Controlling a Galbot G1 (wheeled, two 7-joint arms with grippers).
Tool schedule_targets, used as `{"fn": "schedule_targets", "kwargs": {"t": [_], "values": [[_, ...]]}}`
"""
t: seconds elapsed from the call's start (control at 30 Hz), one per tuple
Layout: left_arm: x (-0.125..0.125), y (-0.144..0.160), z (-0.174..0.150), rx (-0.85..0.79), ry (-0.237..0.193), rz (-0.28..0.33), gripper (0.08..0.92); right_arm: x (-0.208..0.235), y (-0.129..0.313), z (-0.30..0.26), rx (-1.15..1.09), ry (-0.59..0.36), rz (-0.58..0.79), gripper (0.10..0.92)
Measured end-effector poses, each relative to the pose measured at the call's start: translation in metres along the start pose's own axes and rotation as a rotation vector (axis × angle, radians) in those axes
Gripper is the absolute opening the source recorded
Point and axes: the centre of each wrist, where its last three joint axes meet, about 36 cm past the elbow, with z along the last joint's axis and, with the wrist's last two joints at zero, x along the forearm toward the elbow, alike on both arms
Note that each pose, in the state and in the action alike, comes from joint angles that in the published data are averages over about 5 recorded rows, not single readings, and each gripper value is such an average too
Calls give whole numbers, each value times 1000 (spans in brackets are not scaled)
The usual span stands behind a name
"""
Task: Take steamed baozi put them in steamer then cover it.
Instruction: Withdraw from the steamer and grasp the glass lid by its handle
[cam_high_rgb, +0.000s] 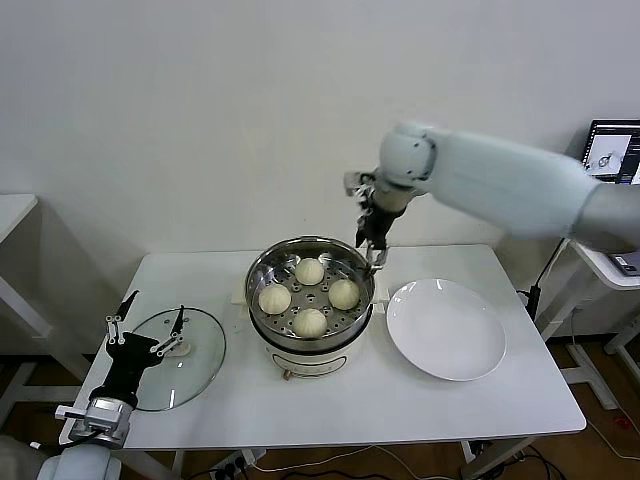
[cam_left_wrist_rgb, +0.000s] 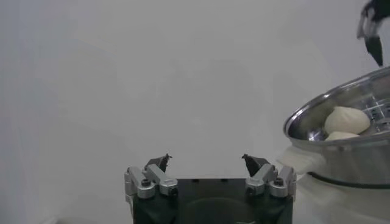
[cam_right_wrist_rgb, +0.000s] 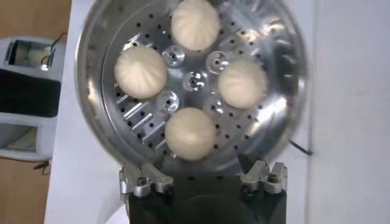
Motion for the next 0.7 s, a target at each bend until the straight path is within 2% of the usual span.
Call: {"fn": "schedule_targets", "kwargs": {"t": [0.2, 0.37, 0.5, 0.7], "values": [[-2, -2, -2, 17, -1, -17, 823, 38, 19, 50, -55, -173, 95, 823], [-4, -1, -3, 39, 1, -46, 823, 54, 44, 101, -108, -373, 261, 823], [-6, -1, -3, 54, 3, -64, 823, 50, 72, 143, -174, -546, 439, 823], [-9, -4, -1, 77, 3, -85, 823, 19, 119, 183, -302, -782, 725, 823]]}}
